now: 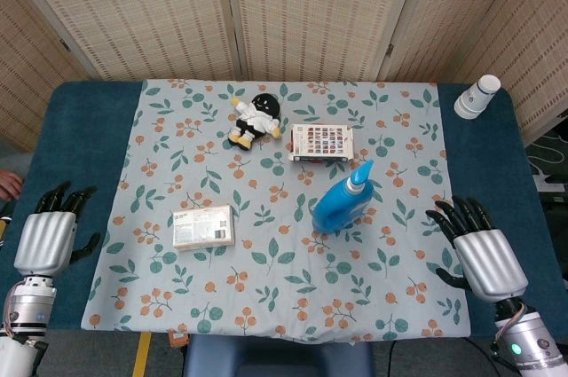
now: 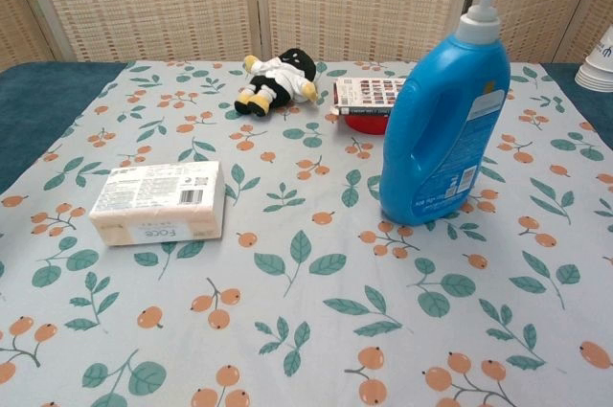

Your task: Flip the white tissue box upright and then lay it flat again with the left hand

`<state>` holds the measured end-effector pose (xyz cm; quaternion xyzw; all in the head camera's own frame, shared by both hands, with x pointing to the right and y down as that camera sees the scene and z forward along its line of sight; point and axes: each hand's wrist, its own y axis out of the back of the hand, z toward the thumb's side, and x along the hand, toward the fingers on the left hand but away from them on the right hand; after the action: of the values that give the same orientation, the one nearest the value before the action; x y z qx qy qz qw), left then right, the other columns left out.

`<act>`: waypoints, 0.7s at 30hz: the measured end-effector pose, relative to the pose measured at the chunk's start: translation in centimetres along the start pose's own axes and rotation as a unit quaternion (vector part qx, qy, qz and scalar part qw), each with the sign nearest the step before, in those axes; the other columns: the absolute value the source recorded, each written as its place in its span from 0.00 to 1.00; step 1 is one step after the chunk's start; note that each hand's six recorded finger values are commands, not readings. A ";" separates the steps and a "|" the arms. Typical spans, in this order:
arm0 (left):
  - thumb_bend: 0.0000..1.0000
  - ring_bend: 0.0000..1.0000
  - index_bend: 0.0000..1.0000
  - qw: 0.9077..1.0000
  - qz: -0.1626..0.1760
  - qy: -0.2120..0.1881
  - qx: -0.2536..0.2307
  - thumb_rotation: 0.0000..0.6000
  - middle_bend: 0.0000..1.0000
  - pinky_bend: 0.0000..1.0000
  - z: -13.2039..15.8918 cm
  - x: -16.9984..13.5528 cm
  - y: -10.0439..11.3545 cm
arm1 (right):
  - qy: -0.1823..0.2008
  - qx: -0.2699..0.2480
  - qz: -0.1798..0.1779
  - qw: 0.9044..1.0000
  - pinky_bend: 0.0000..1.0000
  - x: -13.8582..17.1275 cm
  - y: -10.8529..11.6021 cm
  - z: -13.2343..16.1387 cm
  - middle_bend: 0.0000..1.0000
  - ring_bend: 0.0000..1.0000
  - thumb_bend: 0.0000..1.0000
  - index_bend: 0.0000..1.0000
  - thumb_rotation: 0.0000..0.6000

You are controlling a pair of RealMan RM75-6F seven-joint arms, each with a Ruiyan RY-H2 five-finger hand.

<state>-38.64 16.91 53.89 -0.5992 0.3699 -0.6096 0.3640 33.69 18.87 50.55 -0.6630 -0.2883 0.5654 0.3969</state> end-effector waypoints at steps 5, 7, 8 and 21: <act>0.30 0.05 0.16 1.000 -0.001 -0.001 0.000 1.00 0.23 0.13 0.1 0.2 -0.2 | -0.005 0.001 0.002 1.000 0.07 0.1 -0.1 -0.4 0.11 0.00 0.11 0.17 1.00; 0.30 0.05 0.16 1.000 0.000 -0.003 0.001 1.00 0.23 0.13 0.3 0.1 -0.2 | -0.006 0.001 0.002 1.000 0.07 0.1 -0.1 -0.5 0.11 0.00 0.11 0.17 1.00; 0.30 0.05 0.16 1.000 0.001 -0.006 0.001 1.00 0.23 0.13 0.3 0.1 -0.2 | -0.006 0.001 0.000 1.000 0.07 0.2 0.0 -0.5 0.11 0.00 0.11 0.17 1.00; 0.30 0.04 0.16 1.000 -0.005 -0.003 0.000 1.00 0.23 0.11 0.2 -0.2 -0.6 | -0.006 -0.002 -0.007 1.000 0.07 0.0 0.4 -0.4 0.11 0.00 0.11 0.17 1.00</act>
<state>-38.39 17.37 54.34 -0.6024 0.3661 -0.6098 0.3623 34.02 18.55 50.20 -0.6584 -0.2961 0.5660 0.3981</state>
